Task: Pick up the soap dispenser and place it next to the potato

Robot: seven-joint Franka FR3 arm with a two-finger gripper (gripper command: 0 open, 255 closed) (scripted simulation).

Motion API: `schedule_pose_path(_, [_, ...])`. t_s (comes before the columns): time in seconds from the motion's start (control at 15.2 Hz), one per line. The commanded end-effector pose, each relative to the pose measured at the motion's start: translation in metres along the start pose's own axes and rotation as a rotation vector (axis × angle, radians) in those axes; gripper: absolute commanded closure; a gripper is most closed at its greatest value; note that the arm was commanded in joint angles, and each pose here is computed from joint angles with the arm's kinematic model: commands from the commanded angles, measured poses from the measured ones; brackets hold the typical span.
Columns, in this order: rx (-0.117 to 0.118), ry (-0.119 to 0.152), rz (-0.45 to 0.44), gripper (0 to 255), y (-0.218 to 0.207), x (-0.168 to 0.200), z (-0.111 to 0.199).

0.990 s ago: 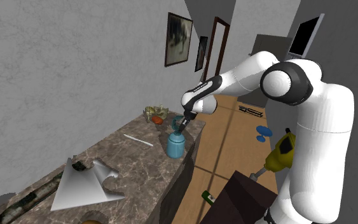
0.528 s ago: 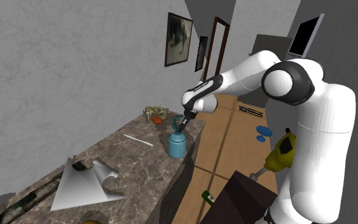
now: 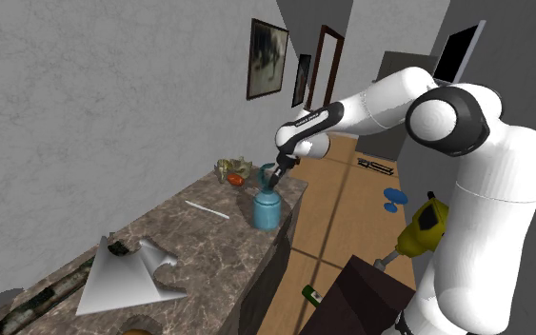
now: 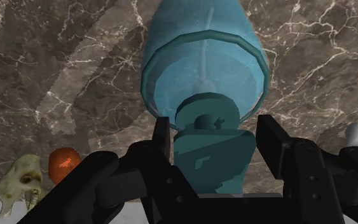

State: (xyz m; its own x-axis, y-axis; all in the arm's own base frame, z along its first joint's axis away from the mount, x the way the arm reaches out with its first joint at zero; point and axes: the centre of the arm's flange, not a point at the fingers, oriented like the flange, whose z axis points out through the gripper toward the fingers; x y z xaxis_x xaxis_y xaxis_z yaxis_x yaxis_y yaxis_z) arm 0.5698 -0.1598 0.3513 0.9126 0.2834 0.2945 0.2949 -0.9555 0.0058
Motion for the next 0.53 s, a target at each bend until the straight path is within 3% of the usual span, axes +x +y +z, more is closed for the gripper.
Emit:
schedule_pose_path(0.0, [0.000,0.001,0.000,255,0.001,0.003,-0.010])
schedule_pose_path(0.46, [0.000,0.001,0.000,255,0.001,0.014,-0.045])
